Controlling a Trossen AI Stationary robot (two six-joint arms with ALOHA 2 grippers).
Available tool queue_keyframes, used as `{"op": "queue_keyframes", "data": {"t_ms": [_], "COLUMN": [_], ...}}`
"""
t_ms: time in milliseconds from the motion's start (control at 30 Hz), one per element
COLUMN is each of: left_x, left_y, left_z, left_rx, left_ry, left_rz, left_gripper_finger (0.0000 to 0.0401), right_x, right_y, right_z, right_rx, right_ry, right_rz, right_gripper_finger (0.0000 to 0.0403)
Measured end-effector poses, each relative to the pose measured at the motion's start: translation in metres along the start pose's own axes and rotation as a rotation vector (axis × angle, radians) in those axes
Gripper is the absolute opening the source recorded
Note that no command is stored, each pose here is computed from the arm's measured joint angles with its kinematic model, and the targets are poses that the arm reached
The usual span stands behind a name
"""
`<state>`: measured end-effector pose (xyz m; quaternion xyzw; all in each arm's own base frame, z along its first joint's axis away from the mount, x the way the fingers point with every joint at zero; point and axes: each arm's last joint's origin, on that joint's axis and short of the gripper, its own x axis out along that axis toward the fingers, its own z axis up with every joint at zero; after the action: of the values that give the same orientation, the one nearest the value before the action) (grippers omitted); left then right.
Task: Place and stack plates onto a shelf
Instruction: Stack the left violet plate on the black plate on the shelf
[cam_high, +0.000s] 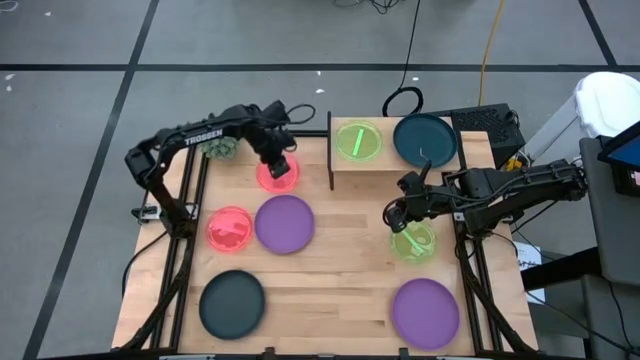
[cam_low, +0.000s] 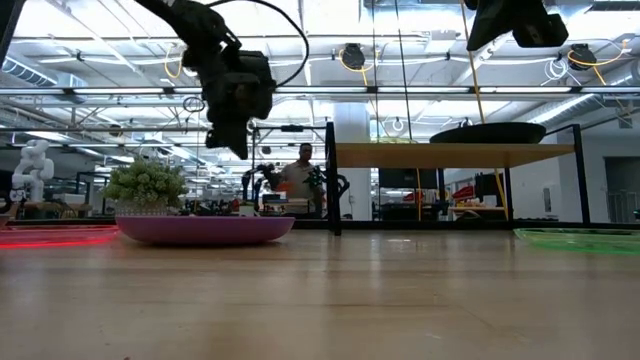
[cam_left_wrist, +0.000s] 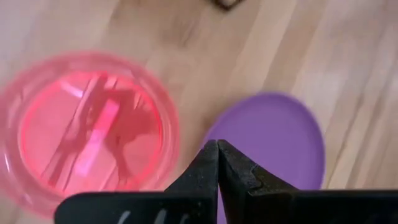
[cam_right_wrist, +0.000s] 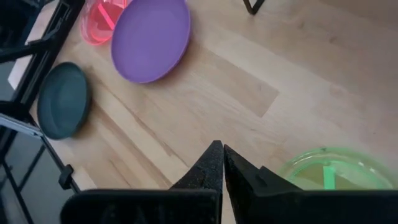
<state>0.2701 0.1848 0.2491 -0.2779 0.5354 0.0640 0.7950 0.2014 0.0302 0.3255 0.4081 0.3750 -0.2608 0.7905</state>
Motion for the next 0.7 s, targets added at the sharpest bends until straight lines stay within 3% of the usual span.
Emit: {"op": "queue_keyframes", "data": {"t_ms": [233, 433, 700], "left_x": [0.012, 0.040, 0.057], "left_y": [-0.018, -0.023, -0.016], "left_z": [-0.003, -0.028, -0.074], "left_rx": [-0.072, -0.096, -0.340], "left_ry": [0.041, 0.089, 0.142], "left_rz": [0.036, 0.030, 0.073], "left_gripper_finger": [0.0002, 0.0002, 0.0020], "right_x": [0.000, 0.000, 0.000], "right_y": [0.000, -0.001, -0.001], "right_z": [0.000, 0.000, -0.001], "right_rx": [0.094, 0.095, 0.082], "right_ry": [0.001, 0.006, 0.007], "right_rz": [0.000, -0.012, -0.014], "right_gripper_finger": [0.0000, 0.0000, 0.0000]}}
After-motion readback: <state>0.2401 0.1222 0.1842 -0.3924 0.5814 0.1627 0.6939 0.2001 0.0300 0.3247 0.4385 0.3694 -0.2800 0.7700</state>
